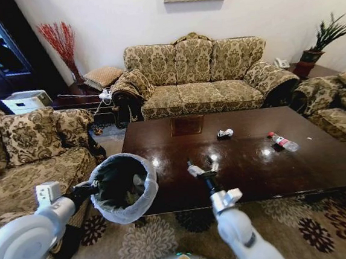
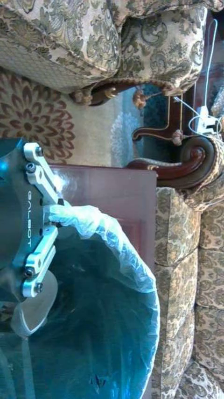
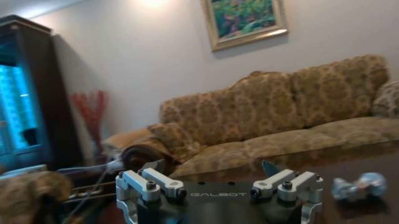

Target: Move to the front of the table and place the trash on the table into the trash bin.

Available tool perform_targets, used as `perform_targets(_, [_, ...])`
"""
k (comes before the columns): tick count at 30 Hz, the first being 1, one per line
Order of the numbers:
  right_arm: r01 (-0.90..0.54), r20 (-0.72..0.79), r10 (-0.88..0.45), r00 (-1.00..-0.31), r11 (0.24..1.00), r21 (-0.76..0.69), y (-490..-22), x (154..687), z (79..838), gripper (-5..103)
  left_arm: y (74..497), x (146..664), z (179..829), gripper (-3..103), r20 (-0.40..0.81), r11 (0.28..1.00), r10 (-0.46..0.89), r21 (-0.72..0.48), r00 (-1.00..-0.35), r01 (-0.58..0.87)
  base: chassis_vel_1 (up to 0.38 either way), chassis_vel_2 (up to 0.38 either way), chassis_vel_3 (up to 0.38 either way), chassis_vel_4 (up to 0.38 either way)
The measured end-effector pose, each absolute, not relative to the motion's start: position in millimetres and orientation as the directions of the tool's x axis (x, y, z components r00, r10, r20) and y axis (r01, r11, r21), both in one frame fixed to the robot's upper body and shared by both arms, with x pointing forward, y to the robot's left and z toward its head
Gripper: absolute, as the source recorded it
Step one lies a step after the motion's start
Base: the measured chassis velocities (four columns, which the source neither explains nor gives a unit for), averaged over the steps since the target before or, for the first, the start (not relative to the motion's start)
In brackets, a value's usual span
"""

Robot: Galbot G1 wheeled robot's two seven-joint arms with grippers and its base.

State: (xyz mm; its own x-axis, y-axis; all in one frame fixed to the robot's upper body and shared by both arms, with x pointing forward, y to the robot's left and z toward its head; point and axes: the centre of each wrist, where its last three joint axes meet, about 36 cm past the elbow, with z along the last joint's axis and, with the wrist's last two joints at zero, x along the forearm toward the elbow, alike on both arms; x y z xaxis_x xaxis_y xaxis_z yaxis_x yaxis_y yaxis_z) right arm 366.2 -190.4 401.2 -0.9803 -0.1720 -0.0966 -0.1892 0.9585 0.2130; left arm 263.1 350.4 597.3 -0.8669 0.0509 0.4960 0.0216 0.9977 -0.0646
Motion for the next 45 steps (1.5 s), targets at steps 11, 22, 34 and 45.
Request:
perform_targets(11, [-0.055,-0.001,-0.058,-0.998,0.938,0.341,-214,449,388,100,345,252,593,0,0.487,0.995,0.059,-0.097,-0.871,0.013,-0.118,-0.115,0.136,0.120])
perform_targets(22, [0.194,0.223,0.073,-0.972,0.784,0.589,-222,487,372,100,344,249,590,0,0.476,0.993,0.066,-0.118,-0.877,0.010,-0.176,-0.201,0.173,0.165])
perform_targets(34, [0.098,0.153,-0.016,-0.988,0.702,0.705,-245,503,368,100,343,246,585,0,0.475,0.992,0.069,-0.122,-0.877,0.011,0.010,0.019,0.003,-0.007])
perform_targets(45, [0.057,0.136,-0.061,-0.989,0.686,0.725,-238,515,375,100,341,247,585,0,0.473,0.992,0.077,-0.127,-0.878,0.019,-0.171,0.106,0.169,-0.116])
